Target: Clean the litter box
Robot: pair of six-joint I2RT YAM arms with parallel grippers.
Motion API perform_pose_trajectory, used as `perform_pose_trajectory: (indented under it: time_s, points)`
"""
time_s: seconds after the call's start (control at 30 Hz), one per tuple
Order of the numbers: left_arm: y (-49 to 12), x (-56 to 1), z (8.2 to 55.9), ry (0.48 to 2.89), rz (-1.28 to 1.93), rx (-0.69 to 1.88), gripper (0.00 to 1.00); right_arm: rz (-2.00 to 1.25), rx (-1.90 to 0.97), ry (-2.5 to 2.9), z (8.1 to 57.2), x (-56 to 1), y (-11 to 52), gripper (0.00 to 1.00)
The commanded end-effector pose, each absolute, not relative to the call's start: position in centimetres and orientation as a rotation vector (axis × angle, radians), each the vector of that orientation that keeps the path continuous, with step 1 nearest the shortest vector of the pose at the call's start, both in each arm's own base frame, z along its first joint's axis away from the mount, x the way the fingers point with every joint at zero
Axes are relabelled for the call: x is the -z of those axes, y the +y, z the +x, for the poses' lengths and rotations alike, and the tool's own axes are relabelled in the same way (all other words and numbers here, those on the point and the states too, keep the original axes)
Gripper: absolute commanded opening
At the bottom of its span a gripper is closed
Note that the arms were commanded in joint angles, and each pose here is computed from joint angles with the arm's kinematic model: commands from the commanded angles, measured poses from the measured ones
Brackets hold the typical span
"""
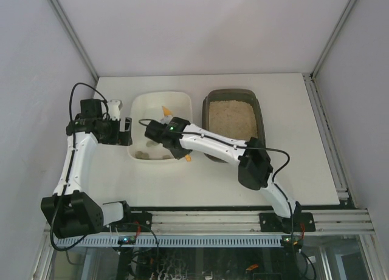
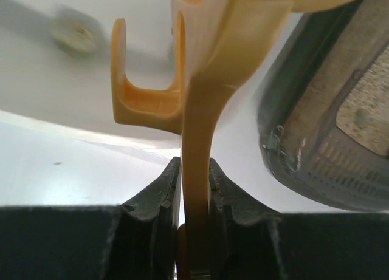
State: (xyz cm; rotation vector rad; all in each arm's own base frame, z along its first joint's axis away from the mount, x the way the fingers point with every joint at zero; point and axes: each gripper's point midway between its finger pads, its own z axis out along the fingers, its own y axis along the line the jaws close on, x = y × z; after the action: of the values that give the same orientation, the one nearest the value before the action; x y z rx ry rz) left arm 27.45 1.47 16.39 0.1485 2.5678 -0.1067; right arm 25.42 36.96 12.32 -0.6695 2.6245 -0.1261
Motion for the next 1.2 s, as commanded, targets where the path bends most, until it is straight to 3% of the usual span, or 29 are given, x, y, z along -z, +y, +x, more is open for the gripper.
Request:
perform_pose_trajectory:
  time_s: [0.0, 0.17, 0.37, 0.53, 0.7, 0.87, 1.07, 1.17]
  points:
    - [2.6, -16.4, 27.3, 2.540, 0.143, 0.045, 1.00, -0.706, 0.457, 2.507, 26.7, -15.1, 32.4, 0.00]
    - [2.3, -15.8, 26.7, 2.559, 0.181, 0.067, 1.00, -0.679, 0.451, 2.449, 26.9, -16.4, 32.6, 0.00]
    - [2.5, -16.8, 26.4, 2.528, 0.166, 0.037, 1.00, -0.585, 0.164, 2.404, 26.3, -21.1, 33.9, 0.00]
    - [0.9, -18.7, 27.3, 2.490, 0.195, 0.078, 1.00, -0.490, -0.063, 2.543, 24.9, -23.8, 28.8, 0.00]
    - [-2.8, -19.6, 29.0, 2.458, 0.277, 0.155, 1.00, -0.248, -0.211, 2.943, 21.3, -20.9, 21.1, 0.00]
    - [-6.7, -20.8, 31.2, 2.406, 0.276, 0.253, 1.00, -0.062, -0.277, 3.095, 19.2, -19.4, 17.8, 0.00]
    - [-11.7, -24.1, 35.0, 2.370, 0.079, 0.244, 1.00, 0.108, -0.476, 2.879, 21.5, -23.1, 17.5, 0.00]
    - [-15.7, -25.7, 36.5, 2.326, -0.037, 0.394, 1.00, 0.265, -0.626, 2.700, 21.6, -25.7, 16.6, 0.00]
